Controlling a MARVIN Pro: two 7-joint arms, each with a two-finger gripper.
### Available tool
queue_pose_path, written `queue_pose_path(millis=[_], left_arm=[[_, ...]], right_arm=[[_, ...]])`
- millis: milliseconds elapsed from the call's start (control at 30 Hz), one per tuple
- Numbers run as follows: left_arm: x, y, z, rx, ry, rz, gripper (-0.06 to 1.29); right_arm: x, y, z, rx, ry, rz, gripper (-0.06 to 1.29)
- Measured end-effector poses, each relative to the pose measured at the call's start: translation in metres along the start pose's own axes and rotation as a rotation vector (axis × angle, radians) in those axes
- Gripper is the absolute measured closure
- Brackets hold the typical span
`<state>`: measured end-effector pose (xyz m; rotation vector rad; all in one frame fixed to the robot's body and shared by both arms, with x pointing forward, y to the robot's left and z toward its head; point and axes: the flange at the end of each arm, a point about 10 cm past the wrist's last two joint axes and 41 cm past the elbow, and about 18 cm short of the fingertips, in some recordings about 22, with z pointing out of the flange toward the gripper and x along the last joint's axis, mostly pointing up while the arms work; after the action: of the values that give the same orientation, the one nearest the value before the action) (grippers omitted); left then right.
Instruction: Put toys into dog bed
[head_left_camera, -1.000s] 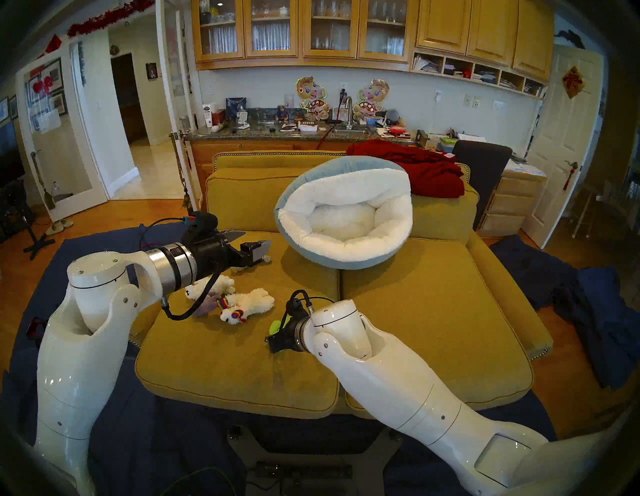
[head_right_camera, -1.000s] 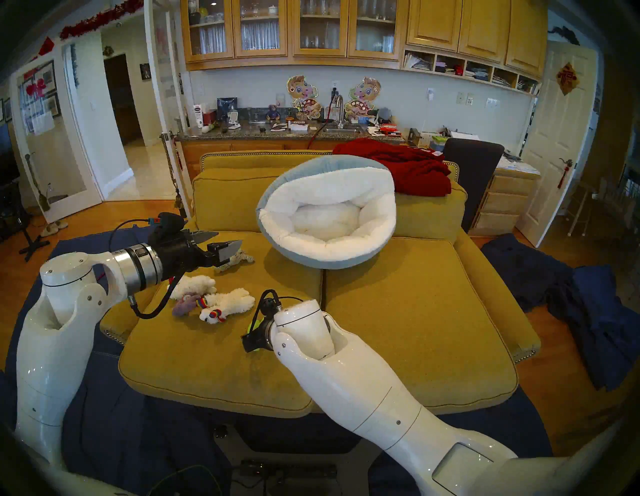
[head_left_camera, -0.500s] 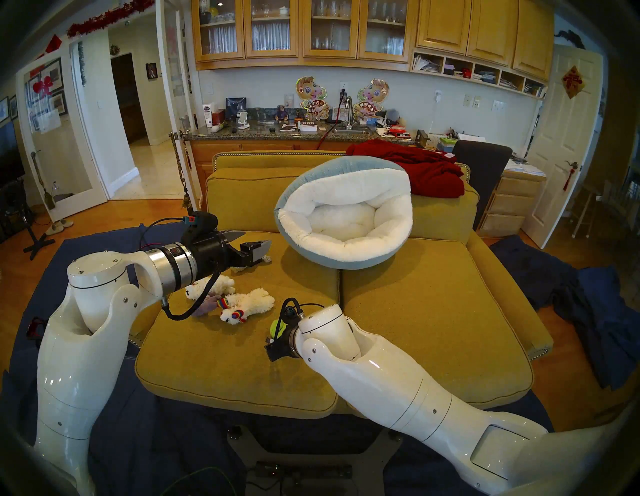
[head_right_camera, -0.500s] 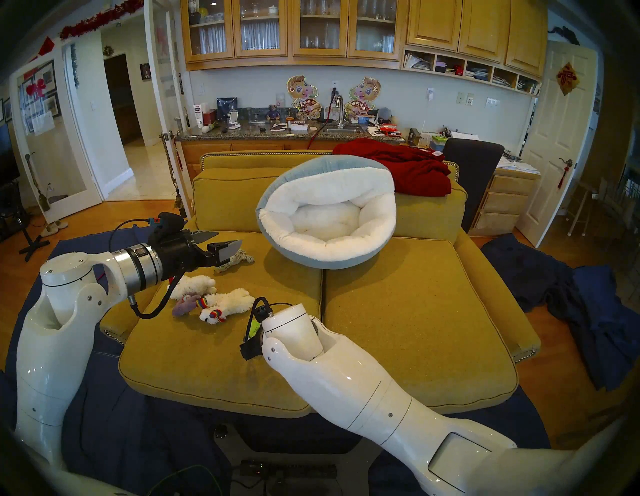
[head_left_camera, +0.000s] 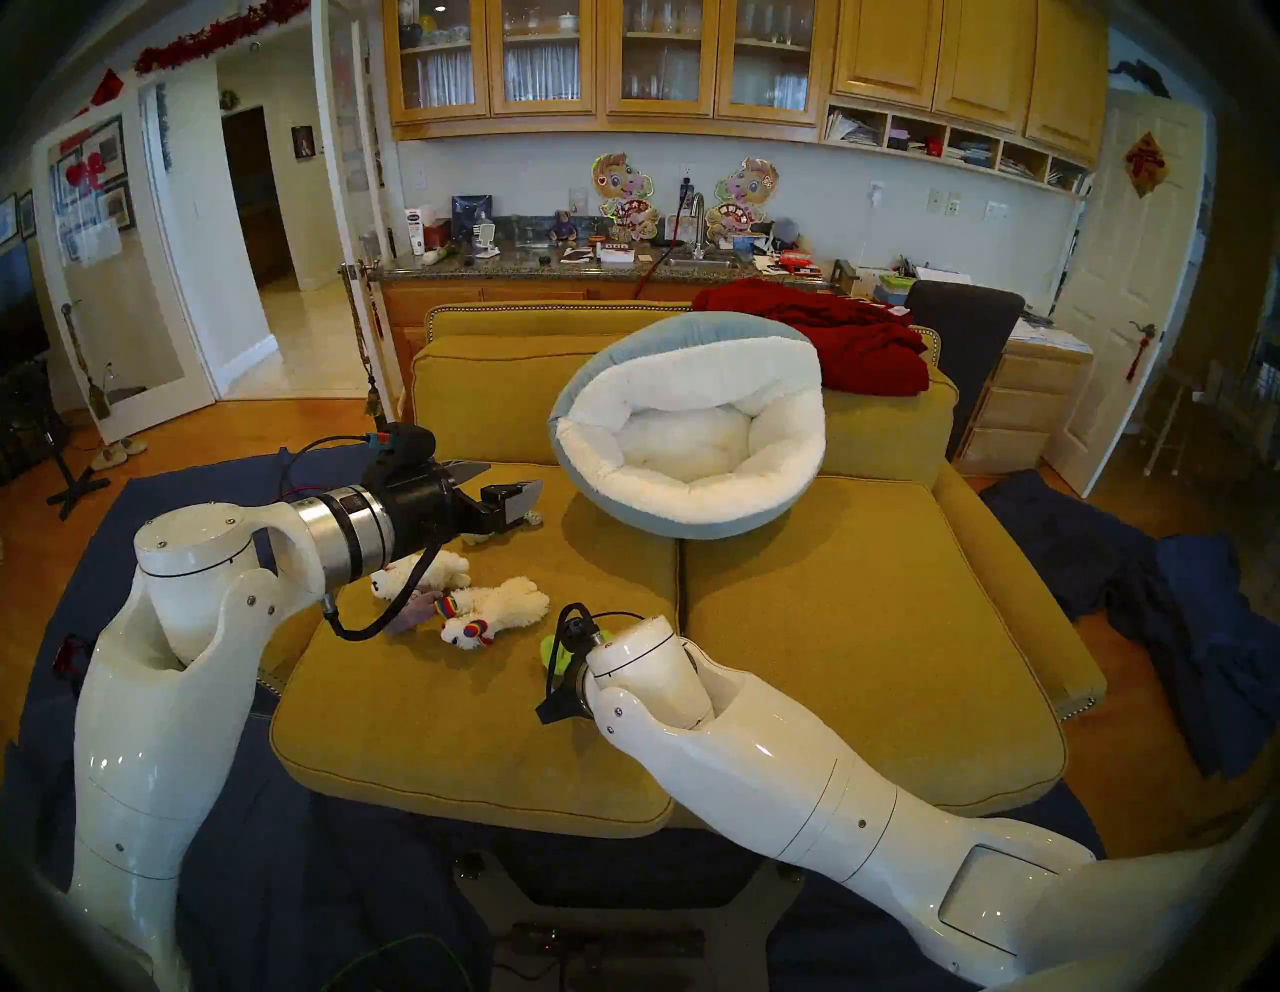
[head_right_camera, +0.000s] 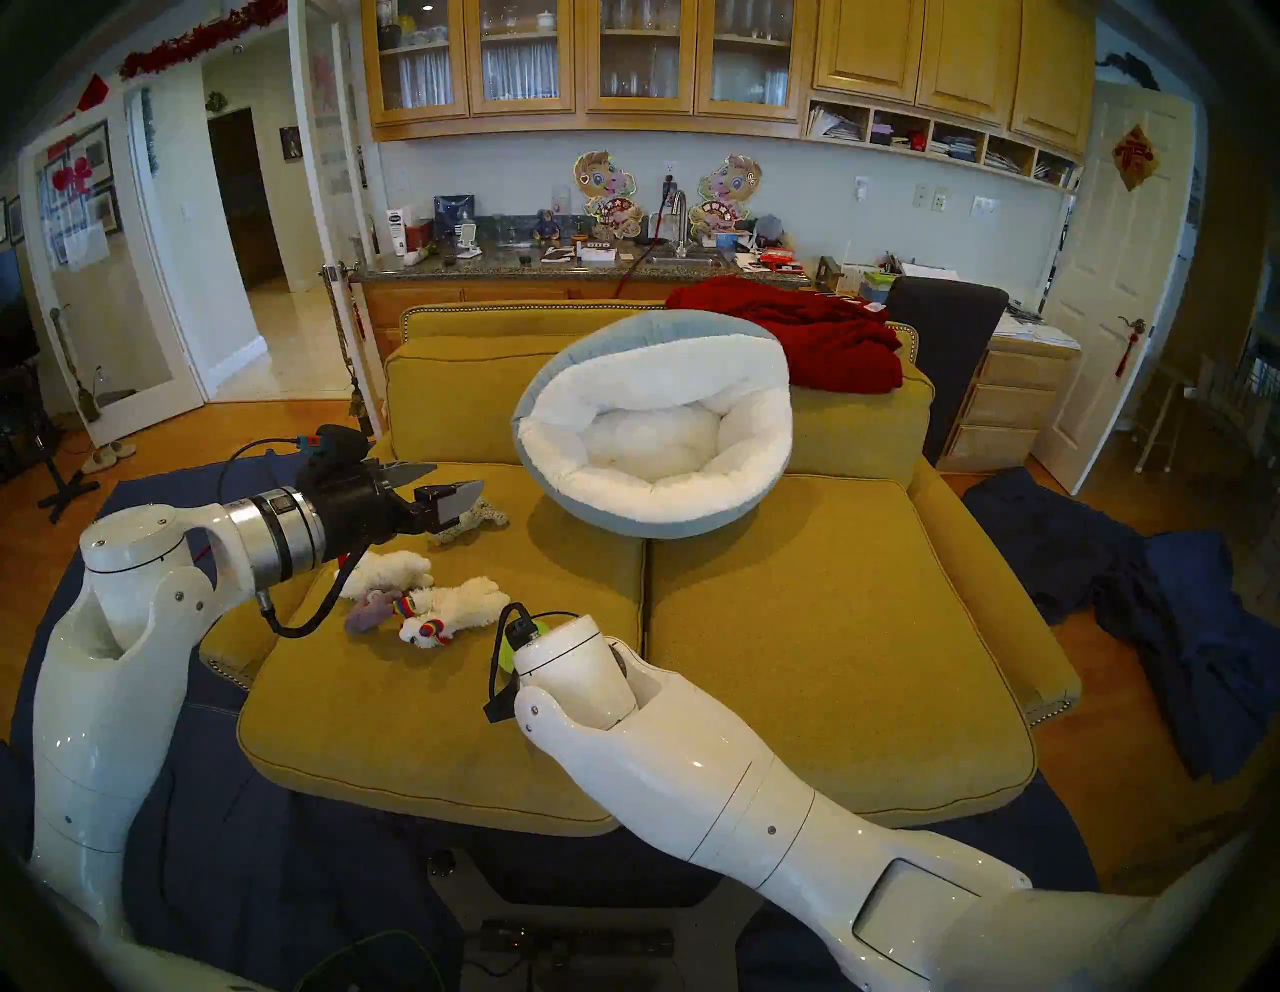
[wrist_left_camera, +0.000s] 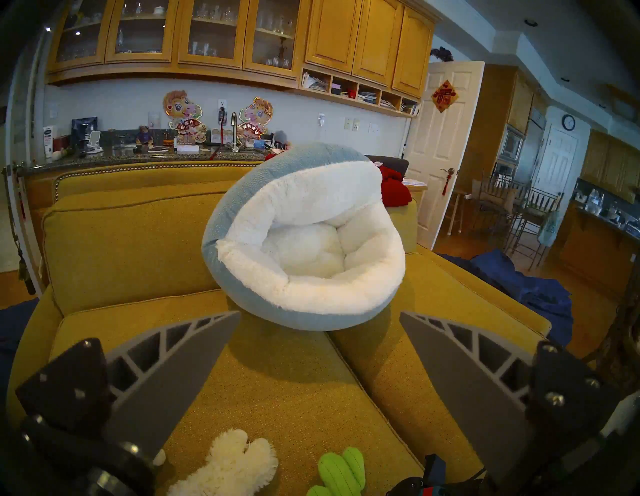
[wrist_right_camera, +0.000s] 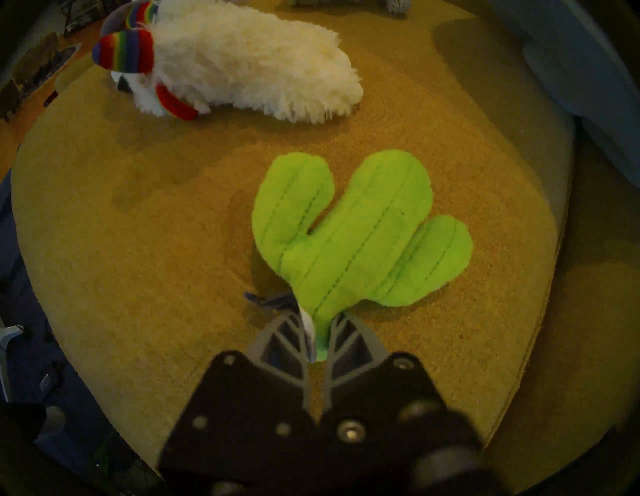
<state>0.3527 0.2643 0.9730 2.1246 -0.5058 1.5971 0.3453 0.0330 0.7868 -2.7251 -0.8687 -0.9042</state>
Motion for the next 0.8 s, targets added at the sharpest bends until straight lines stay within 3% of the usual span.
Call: queue_pose_path(millis=[300, 800], left_arm=[[0.000, 0.000, 0.000, 0.000, 0.000, 0.000, -0.02], [0.000, 0.000, 0.000, 0.000, -0.001, -0.001, -0.02]], right_arm=[[0.007, 0.028, -0.021, -0.058, 0.057, 0.014, 1.27], [0.059, 0.117, -0.086, -0.224, 0.248, 0.058, 1.27]])
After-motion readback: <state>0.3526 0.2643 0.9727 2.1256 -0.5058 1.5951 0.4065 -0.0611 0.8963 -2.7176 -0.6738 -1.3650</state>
